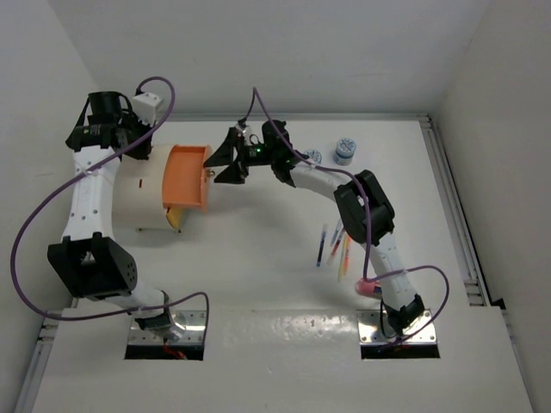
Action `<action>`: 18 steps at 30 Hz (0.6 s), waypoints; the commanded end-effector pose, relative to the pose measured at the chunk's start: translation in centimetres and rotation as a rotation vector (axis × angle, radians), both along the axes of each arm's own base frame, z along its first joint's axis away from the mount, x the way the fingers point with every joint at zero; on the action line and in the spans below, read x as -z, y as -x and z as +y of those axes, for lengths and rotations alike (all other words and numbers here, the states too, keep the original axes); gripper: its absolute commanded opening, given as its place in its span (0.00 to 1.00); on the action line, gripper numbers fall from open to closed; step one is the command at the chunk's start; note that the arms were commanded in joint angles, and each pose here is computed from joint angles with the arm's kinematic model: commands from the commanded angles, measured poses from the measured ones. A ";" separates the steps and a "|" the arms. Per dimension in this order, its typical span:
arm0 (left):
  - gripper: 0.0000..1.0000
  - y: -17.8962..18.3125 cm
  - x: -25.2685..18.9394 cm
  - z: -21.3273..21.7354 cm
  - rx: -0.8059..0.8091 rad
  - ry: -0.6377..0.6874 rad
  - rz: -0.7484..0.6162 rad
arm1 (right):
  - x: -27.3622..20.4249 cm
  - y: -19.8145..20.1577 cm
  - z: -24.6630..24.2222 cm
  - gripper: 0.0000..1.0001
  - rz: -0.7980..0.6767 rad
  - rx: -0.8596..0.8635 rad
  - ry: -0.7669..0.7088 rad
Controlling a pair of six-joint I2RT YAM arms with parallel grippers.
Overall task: Sort the stationery into containers
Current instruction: Open the drawer in the storage box.
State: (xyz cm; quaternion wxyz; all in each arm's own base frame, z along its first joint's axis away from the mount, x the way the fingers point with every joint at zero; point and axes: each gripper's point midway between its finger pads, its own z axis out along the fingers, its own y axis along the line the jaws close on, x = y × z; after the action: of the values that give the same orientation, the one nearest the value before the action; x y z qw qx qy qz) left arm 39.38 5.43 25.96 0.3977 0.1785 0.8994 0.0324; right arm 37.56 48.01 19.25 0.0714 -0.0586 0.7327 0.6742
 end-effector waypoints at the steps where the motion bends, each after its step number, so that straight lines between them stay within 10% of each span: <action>1: 0.14 5.9 7.0 -1.0 -0.022 0.084 0.372 | -3.1 0.6 -0.6 0.99 -0.066 -0.018 -0.032; 9: 0.17 5.3 6.1 -1.1 -0.024 0.095 0.335 | 0.0 -0.2 -6.5 0.99 -0.044 0.040 0.111; 18: 0.60 3.2 0.6 -1.1 -0.022 0.102 0.132 | 1.1 1.0 -17.4 0.96 -0.350 0.067 0.463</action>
State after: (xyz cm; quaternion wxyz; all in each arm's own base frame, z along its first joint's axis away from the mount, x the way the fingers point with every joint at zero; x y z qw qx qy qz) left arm 39.00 4.80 26.86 0.3994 0.1682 0.9012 0.0095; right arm 38.32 33.78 16.35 0.1359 -0.0560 0.8324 0.5344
